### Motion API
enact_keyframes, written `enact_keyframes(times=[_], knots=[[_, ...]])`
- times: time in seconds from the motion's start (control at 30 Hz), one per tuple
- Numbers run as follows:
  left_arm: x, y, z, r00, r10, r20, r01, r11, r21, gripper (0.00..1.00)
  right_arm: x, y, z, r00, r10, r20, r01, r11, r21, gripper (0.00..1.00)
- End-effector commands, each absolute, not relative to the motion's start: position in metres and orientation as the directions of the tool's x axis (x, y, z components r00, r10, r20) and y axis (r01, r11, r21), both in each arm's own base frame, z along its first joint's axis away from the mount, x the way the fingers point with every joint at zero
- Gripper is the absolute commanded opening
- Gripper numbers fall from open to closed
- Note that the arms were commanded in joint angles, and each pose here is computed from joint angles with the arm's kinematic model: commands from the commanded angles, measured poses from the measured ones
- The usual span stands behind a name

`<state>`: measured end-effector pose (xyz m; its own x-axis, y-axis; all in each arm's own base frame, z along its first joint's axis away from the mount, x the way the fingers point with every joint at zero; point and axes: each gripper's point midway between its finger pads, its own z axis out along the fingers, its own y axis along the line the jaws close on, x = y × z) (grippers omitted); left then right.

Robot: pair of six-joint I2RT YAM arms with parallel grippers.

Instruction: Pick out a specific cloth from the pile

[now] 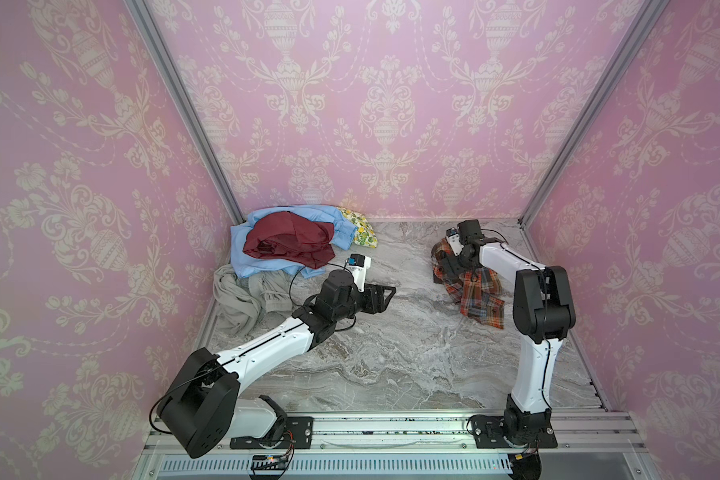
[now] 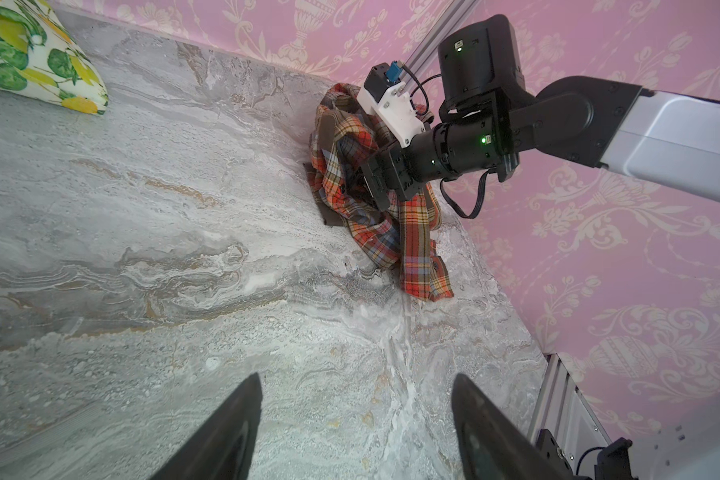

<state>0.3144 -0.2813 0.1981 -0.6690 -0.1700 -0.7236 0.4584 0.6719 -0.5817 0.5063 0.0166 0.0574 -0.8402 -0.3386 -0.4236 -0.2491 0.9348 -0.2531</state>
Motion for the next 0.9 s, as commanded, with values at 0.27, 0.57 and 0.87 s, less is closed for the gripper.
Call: enact_keyframes(times=[0.27,0.57,0.87], knots=[[0.321,-0.268,0.202,-0.647,-0.137,-0.75,0.449,0.727,-0.519,0.75,0.512,-0.029,0.035,-0.881,-0.333,-0.335,-0.262,0.935,-0.239,1.0],[0.329,-0.258,0.209,-0.627,-0.12,-0.769,0.443,0.758,-0.479,0.77,0.532,-0.042,0.04,-0.879,-0.336,-0.338,-0.259,0.932,-0.253,1.0],[0.333,-0.241,0.221,-0.6,-0.126,-0.79,0.432,0.78,-0.453,0.78,0.543,-0.052,0.044,-0.871,-0.333,-0.362,-0.252,0.934,-0.253,1.0]])
